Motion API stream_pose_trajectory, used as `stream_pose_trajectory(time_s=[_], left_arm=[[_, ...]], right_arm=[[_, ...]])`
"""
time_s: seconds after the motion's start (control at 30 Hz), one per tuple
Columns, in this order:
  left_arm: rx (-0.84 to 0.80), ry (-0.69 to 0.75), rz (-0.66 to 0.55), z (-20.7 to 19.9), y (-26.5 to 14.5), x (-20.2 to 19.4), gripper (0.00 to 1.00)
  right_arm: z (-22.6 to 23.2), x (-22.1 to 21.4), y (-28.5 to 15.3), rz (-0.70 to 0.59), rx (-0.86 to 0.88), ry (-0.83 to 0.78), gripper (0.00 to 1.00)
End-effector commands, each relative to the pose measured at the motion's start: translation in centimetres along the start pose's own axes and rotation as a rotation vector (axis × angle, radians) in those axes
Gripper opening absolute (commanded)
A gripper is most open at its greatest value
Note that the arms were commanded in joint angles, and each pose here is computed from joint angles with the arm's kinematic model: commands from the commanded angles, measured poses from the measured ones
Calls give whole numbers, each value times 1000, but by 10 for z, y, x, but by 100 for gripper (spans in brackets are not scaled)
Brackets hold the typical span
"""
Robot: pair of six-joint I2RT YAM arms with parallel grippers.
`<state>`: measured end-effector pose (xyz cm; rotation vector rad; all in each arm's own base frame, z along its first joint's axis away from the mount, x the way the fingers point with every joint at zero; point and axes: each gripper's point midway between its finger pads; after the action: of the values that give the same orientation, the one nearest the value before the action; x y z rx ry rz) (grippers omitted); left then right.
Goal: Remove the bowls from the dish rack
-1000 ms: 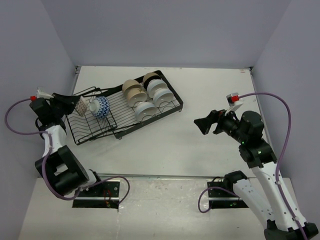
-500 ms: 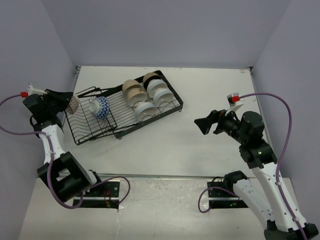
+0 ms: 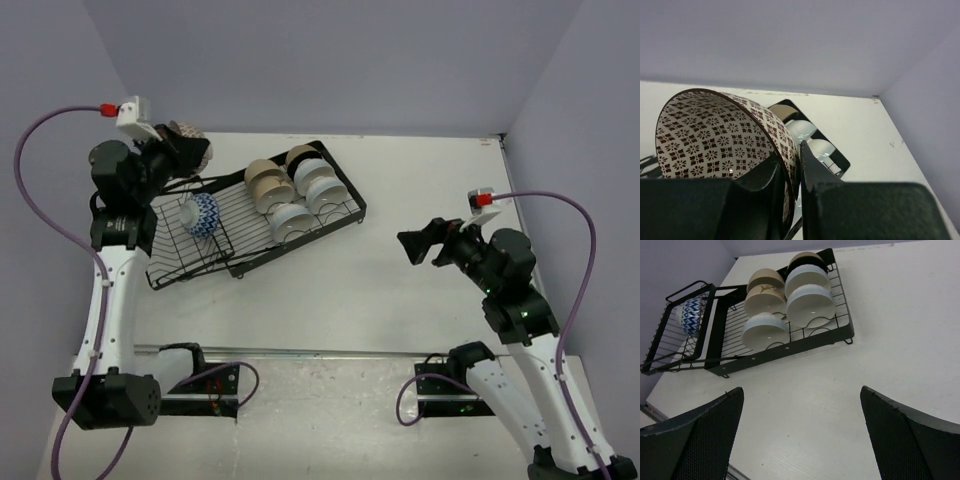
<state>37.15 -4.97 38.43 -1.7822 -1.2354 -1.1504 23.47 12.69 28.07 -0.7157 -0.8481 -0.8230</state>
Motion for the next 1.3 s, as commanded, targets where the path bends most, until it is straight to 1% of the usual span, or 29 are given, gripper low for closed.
stream_pose_trajectory(time_s=[0.0,0.03,0.07,0.1,0.13,0.17,0.2,0.23,0.27,0.3,0.33,0.4,0.43,0.47,0.53,0.57,0.63,0.67,0.7,0.73,0.8,0.87,1.03,1.13,1.2,1.27], left_arm=[[-195,223,-9,-73,0,-1,0],[-235,255,11,-91,1,-12,0],[-287,319,48,-120,2,-34,0],[-299,347,80,-130,6,-50,0],[-377,380,119,-163,0,-72,0],[-366,441,158,-166,5,-91,0],[-382,468,189,-173,5,-107,0],[-427,521,208,-193,-1,-125,0],[-452,551,235,-200,-2,-141,0],[-480,580,253,-206,-6,-153,0],[-532,623,291,-214,-15,-177,0],[-587,666,288,-221,-24,-194,0],[-649,697,306,-229,-33,-212,0],[-679,721,319,-234,-38,-222,0],[-764,780,334,-253,-54,-242,0],[-757,822,356,-253,-53,-253,0],[-777,884,389,-256,-57,-269,0],[-763,913,415,-254,-54,-279,0],[-769,931,433,-256,-56,-287,0],[-742,972,452,-250,-53,-292,0],[-752,1005,483,-252,-54,-304,0],[-749,1027,484,-254,-53,-307,0],[-767,1052,478,-266,-56,-309,0],[-775,1059,467,-271,-57,-307,0],[-786,1059,460,-277,-60,-306,0],[-789,1065,462,-279,-61,-309,0]], right_arm=[[-8,35,-5,-134,-95,37,99],[-9,41,-6,-155,-118,62,99],[-8,53,-7,-179,-132,69,99],[-10,61,-8,-196,-159,70,99],[-9,67,-7,-194,-165,65,99],[-2,82,-4,-196,-164,61,99],[-1,86,-1,-187,-169,61,99],[2,87,1,-164,-163,50,99],[10,96,3,-158,-143,46,99],[13,97,3,-150,-130,52,99],[21,99,4,-154,-92,53,99],[28,92,6,-130,-38,50,99],[33,82,8,-80,0,31,99],[35,75,11,-39,18,20,99],[32,44,25,106,49,2,99],[39,31,27,175,100,0,99],[38,1,34,301,111,-15,99],[37,-8,36,330,105,-25,99],[37,-19,36,367,106,-44,99],[36,-24,36,383,105,-51,99],[37,-42,34,442,120,-64,97],[37,-55,37,500,132,-62,90],[43,-86,40,626,161,-82,80],[39,-100,43,664,129,-105,78],[35,-108,48,685,106,-104,75],[32,-115,52,706,86,-93,65]])
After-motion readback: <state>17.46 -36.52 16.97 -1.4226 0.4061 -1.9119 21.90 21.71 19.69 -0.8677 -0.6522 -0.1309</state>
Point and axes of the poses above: each gripper's point midway between its finger pads, its own y axis out along the fingers, its own z axis along the line the jaws close on, x = y × z, and after that the axes turned 5 degrees about y, right-handed
